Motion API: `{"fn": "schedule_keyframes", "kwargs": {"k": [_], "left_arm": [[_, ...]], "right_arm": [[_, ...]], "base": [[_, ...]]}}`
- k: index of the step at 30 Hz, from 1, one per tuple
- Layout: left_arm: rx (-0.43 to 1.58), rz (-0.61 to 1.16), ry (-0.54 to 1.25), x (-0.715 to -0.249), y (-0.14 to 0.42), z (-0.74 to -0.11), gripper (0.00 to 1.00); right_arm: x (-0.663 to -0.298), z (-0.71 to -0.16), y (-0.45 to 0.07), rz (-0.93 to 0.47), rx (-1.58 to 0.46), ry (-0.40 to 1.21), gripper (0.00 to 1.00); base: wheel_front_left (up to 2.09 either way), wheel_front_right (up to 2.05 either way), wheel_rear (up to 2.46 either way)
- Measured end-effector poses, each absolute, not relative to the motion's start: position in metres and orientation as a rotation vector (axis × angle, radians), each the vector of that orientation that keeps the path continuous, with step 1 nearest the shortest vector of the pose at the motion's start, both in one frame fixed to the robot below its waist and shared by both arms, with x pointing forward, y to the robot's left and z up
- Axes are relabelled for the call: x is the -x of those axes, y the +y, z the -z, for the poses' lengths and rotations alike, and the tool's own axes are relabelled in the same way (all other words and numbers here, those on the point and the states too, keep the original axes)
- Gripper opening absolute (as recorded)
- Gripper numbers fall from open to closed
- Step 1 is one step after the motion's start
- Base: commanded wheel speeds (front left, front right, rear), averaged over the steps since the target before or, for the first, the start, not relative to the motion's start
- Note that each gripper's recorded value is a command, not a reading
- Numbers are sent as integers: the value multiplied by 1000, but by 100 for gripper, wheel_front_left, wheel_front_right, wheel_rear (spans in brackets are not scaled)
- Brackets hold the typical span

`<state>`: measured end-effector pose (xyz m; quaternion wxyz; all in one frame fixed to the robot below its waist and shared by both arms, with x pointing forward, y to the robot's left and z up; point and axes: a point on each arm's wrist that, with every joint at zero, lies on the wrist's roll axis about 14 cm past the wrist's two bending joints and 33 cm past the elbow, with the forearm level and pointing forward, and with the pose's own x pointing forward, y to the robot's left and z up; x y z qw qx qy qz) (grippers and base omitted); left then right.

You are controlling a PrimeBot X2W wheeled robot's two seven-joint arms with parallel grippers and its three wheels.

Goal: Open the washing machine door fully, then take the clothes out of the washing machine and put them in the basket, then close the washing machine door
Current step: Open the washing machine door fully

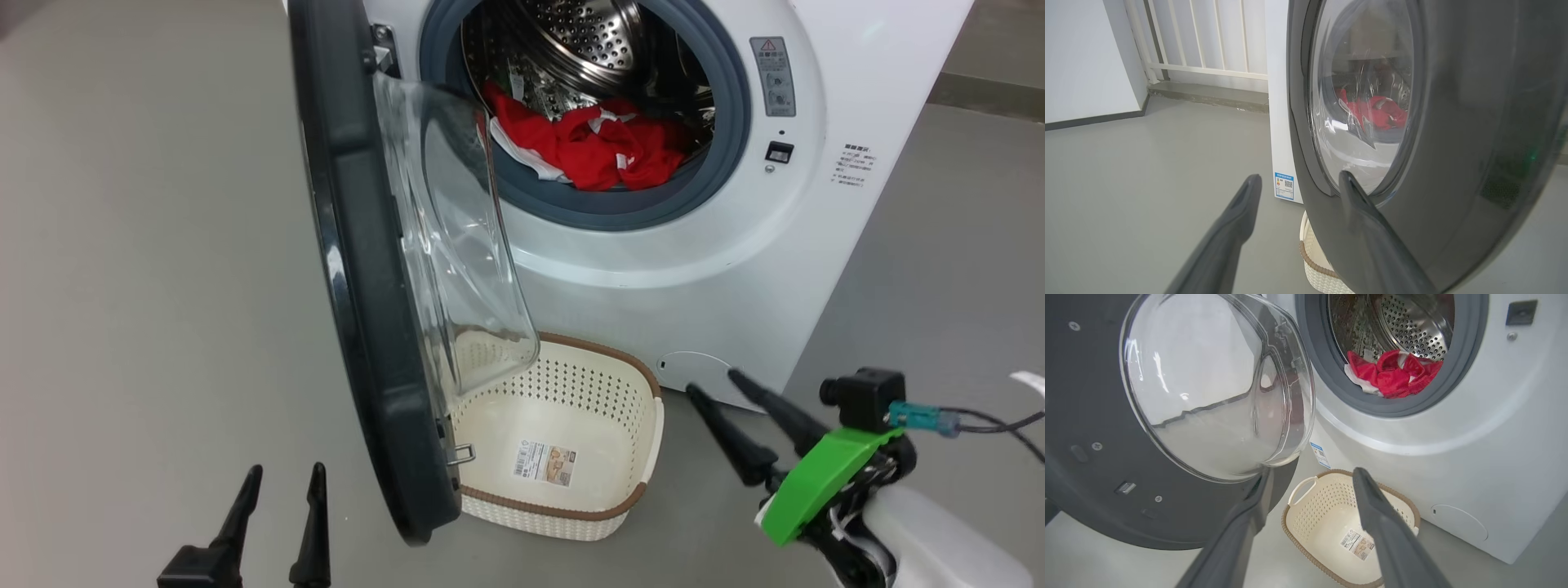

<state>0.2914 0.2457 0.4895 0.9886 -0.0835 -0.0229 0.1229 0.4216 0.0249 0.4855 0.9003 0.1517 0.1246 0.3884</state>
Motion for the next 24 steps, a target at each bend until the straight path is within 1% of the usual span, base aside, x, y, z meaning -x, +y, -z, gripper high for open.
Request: {"fn": "schedule_keyframes", "kwargs": {"k": [4,12,14,20,24], "left_arm": [[167,-247,-41,-292,246,-488,100],[166,-253,-36,-291,247,-487,100],[165,-256,-34,-290,247,-486,100],[166,-260,-28,-290,247,-485,100],[171,-266,-29,-289,248,-485,100]], "right_arm": [[-437,-514,21,-788,-262,115,100],[-436,-513,3,-706,-184,22,100],[-437,-508,-6,-653,-195,21,100],[-430,-489,-15,-612,-166,53,100],[-430,-489,-15,-604,-167,50,100]], "base": [[0,0,0],[0,0,0],[0,0,0],[0,0,0],[0,0,0]]}}
